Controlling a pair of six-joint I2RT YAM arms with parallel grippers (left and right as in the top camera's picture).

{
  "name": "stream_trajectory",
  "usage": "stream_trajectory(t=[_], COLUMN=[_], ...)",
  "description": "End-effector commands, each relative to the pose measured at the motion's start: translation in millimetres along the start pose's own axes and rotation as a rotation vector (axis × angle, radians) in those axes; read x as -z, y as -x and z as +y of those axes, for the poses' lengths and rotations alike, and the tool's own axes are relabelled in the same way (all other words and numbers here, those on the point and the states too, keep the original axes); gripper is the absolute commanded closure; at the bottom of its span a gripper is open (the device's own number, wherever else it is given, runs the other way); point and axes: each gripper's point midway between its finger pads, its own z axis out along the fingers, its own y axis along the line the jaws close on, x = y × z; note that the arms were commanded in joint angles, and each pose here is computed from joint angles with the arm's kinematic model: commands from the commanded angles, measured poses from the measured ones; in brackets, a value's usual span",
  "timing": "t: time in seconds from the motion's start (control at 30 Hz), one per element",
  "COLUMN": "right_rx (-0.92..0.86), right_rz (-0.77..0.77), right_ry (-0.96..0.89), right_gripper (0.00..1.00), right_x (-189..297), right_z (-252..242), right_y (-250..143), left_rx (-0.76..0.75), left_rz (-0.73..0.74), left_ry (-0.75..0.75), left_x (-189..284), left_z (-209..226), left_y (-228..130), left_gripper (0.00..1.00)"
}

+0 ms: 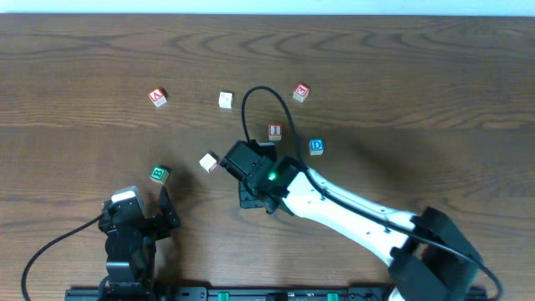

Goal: Spell out Ai2
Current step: 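Grasp the blue '2' block with the right gripper and lift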

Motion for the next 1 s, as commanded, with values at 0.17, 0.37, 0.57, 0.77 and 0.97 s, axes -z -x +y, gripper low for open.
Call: stream_trajectory(t=[0.17,0.37,0.57,0.77,0.97], right_rx=[-0.065,-0.136,-0.172,-0.172,-0.171], right_rz=[0.028,0.022,0.028,0.030,0.057], right_ry=[-0.051,-0.058,-0.063,-0.041,-0.055], right_gripper=[0.56,0.57,0.57,0.56,0.49], right_x=[-19,-20,-23,-24,-31], right_z=[-10,-18,-21,-16,-18], right_y=[-4,5,7,7,2], left_rx=[-0.008,-0.008,-0.008,-0.008,-0.008], left_rz=[0.010,0.010,0.010,0.010,0.010], left_ry=[0.009,0.009,0.009,0.009,0.009], left_x=[-3,-3,-3,-3,-3], left_z=[2,2,2,2,2], left_y=[-6,-6,-6,-6,-6], left_gripper=[0.05,0.05,0.05,0.05,0.05])
